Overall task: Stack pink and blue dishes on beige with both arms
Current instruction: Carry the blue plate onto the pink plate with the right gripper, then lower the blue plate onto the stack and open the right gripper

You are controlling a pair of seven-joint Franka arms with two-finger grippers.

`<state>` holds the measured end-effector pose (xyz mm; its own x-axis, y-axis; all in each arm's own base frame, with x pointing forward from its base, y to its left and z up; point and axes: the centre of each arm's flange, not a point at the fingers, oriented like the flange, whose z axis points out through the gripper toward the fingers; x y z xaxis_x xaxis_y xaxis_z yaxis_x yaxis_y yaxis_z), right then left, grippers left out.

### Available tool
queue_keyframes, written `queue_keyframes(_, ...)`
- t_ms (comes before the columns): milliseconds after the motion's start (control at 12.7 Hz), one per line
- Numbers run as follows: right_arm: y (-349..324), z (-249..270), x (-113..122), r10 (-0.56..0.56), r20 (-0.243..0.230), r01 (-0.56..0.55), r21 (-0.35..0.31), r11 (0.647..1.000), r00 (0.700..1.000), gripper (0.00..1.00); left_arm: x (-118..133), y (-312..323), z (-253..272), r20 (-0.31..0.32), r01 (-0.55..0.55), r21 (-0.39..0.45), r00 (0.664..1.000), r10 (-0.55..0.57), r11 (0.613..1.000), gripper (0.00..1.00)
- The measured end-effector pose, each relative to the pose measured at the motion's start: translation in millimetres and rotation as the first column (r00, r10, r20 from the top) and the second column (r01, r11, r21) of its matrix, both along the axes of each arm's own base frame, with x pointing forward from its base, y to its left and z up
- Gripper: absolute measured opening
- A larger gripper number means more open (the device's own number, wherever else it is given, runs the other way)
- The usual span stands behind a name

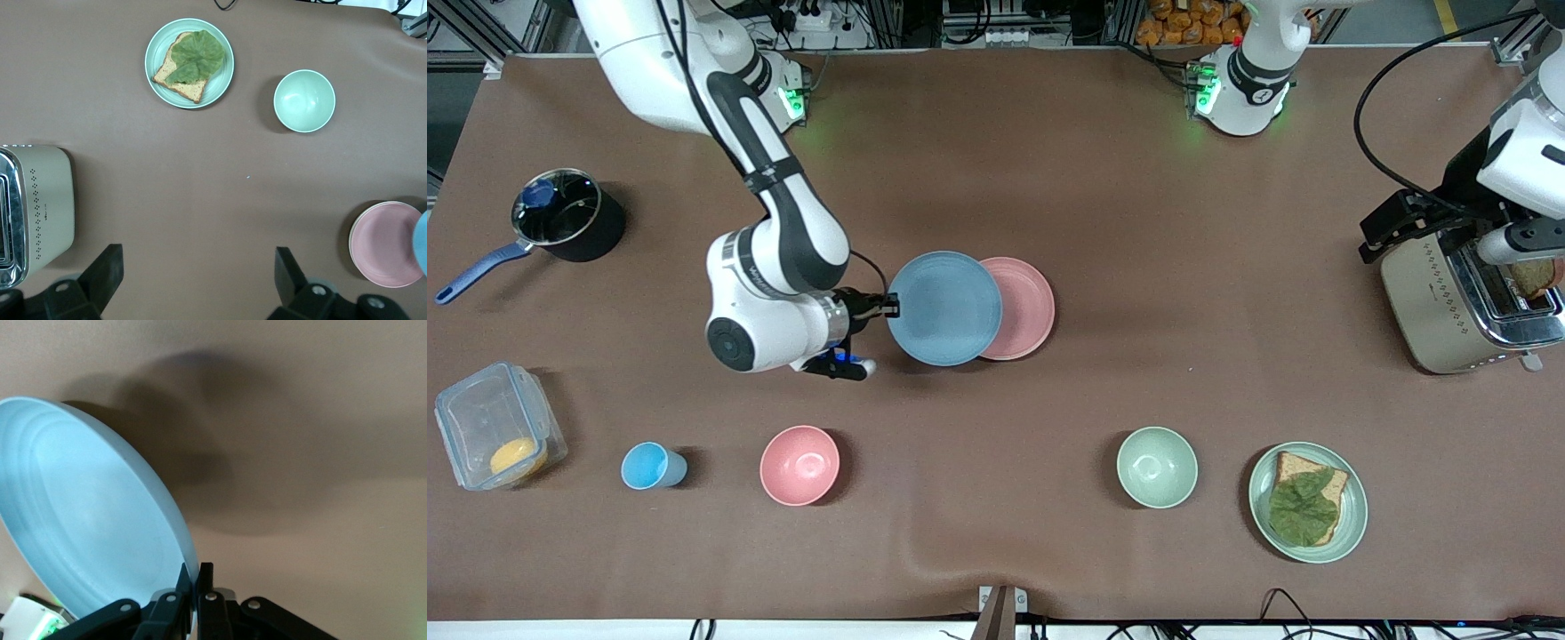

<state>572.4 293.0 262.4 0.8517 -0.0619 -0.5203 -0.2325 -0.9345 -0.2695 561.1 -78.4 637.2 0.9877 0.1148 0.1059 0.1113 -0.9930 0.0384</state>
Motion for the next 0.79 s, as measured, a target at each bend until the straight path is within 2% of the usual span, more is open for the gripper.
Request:
queue_keyframes(472, 68, -13, -35, -0.055, 0.051, 0.058, -0.071, 0.996, 0.997, 0.06, 0, 0, 0, 0.000, 0.000, 0.000, 1.000, 0.000, 1.000, 1.00)
queue_keyframes(786, 78, -19, -44, -0.062, 0.065, 0.067, -0.082, 0.994, 0.996, 0.06, 0, 0, 0, 0.000, 0.000, 0.000, 1.000, 0.000, 1.000, 1.00)
